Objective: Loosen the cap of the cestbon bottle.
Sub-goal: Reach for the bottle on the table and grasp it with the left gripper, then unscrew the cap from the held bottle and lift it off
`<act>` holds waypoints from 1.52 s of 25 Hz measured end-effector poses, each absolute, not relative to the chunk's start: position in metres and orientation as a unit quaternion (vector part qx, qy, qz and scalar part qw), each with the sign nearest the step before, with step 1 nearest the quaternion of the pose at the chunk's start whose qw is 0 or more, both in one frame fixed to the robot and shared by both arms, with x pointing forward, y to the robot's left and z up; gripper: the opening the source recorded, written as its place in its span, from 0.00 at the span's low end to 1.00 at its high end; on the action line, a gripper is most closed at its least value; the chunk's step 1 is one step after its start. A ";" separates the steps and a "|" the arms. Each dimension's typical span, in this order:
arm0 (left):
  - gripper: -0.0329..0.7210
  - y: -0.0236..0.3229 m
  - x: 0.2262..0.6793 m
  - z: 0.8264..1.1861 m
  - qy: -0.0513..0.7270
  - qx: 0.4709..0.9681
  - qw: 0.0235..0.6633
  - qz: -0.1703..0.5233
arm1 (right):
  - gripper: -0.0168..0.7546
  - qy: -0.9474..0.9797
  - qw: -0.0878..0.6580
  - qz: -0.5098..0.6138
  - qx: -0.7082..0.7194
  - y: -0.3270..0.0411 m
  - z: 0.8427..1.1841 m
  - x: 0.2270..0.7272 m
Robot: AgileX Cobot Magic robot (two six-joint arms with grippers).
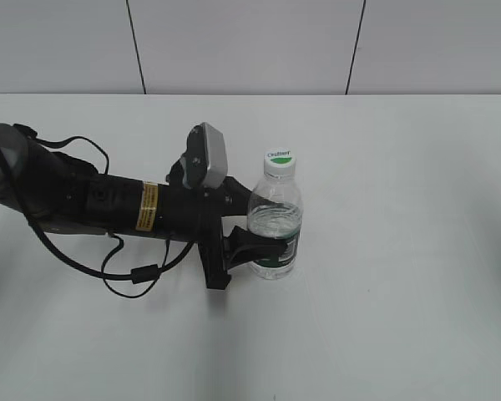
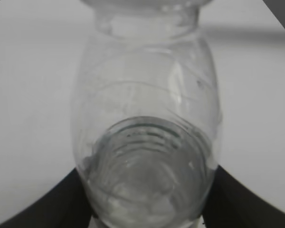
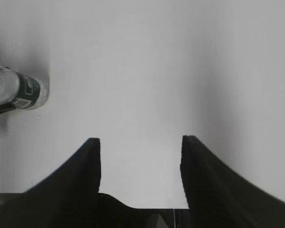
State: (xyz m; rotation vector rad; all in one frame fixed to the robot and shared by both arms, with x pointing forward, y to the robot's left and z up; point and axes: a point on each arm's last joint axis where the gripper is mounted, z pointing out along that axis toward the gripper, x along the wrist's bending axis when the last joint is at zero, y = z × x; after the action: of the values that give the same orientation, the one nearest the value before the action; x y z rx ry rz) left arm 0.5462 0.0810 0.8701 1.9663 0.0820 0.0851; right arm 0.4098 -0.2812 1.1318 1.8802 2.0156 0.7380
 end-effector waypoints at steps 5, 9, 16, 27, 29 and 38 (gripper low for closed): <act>0.56 0.081 0.546 0.870 0.033 0.832 0.553 0.035 | 0.56 0.718 0.082 0.243 0.647 -0.274 1.134 0.445; 0.56 0.081 0.546 0.870 0.033 0.832 0.553 0.035 | 0.56 0.725 0.069 0.234 0.645 -0.271 1.135 0.471; 0.56 0.081 0.546 0.870 0.032 0.832 0.553 0.035 | 0.56 0.740 0.031 0.207 0.639 -0.251 1.117 0.506; 0.56 0.081 0.546 0.870 0.032 0.831 0.554 0.035 | 0.56 0.825 0.004 0.170 0.539 -0.142 1.098 0.532; 0.56 0.081 0.546 0.870 0.032 0.831 0.554 0.035 | 0.56 0.834 0.003 0.176 0.523 -0.123 1.100 0.536; 0.56 0.081 0.546 0.870 0.032 0.831 0.554 0.035 | 0.56 0.862 0.000 0.189 0.470 -0.066 1.096 0.546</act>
State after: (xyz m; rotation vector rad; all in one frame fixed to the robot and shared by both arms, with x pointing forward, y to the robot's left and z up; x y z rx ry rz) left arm 0.5459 0.0808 0.8704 1.9651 0.0755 0.0818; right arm 0.5462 -0.0660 1.0961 1.4753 2.7097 0.5939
